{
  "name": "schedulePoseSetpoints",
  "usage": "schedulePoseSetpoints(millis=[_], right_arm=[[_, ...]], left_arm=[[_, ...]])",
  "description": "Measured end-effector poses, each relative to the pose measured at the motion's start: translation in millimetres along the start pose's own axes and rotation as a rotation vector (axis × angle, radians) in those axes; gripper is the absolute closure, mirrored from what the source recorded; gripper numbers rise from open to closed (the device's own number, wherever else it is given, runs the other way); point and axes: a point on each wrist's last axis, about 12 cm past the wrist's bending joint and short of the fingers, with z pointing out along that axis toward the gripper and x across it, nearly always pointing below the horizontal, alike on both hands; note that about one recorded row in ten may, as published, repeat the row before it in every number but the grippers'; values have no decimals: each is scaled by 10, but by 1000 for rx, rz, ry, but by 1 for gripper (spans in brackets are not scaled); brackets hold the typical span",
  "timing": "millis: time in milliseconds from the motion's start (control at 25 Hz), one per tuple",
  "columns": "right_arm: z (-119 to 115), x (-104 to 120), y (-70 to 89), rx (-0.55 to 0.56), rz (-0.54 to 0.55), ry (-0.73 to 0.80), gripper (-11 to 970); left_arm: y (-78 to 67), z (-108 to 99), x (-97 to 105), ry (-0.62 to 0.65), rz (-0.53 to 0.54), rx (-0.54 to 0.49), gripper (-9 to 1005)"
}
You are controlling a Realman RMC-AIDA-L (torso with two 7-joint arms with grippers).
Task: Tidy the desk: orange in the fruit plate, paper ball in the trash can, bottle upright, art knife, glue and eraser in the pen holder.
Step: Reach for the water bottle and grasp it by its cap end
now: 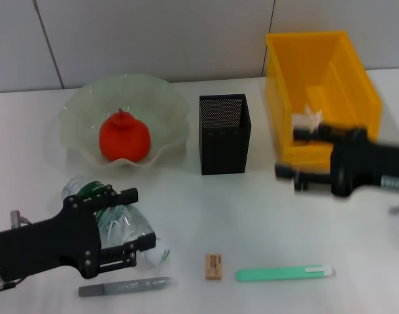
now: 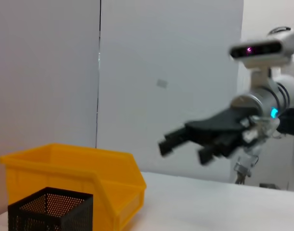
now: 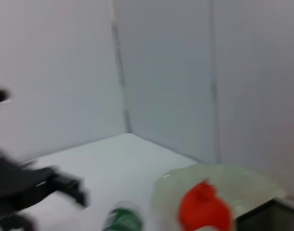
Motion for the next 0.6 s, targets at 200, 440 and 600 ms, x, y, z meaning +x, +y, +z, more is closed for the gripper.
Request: schedulePoseSetpoints(millis=[200, 440, 600], right_arm=[[-69, 505, 196, -66, 17, -127, 172], [-174, 823, 272, -25, 102, -175, 173], [-221, 918, 327, -18, 141, -171, 173]], left_arm=[[89, 19, -123, 65, 82, 41, 216], [252, 136, -444, 232, 188, 144, 216], [318, 391, -759, 416, 337, 250, 216]])
